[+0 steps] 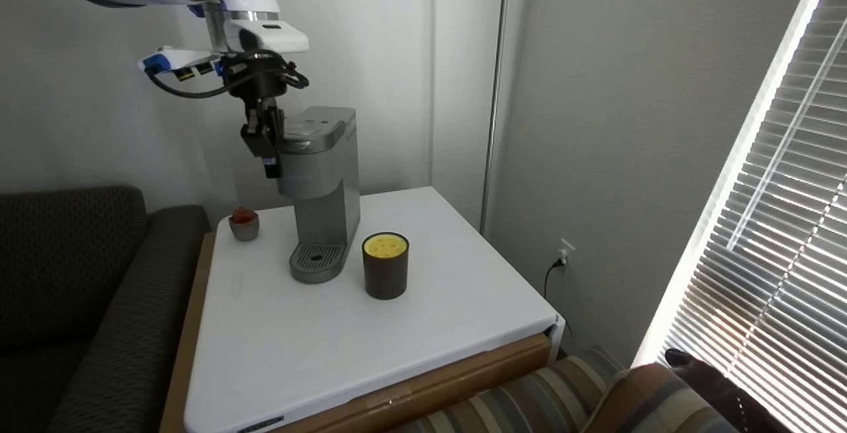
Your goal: Close the lid of the machine
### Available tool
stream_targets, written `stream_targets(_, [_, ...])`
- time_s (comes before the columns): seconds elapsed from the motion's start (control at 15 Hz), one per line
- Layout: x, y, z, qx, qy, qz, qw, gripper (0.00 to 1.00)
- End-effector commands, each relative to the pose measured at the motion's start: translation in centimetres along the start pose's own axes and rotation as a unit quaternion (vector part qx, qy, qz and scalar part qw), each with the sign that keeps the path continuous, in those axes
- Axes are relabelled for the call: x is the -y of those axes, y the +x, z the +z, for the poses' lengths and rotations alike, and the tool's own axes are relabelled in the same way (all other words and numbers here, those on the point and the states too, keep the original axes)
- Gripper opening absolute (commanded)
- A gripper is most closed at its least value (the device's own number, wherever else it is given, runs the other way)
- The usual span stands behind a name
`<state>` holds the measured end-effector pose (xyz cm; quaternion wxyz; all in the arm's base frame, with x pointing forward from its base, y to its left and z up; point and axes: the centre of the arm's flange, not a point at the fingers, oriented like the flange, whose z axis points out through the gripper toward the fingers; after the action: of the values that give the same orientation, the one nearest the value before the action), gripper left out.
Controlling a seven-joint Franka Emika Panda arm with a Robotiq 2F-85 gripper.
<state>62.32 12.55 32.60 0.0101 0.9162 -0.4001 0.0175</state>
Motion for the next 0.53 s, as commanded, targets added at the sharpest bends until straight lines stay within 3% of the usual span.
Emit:
stream_targets(0.0, [-1.3,-0.4,-3.0,0.009,0.004,-0.017,0.9998,0.00])
stream_targets(0.47, [-2.9,-0.5,-9.8,0.006,-0.007,-0.063,0.9979,0.00])
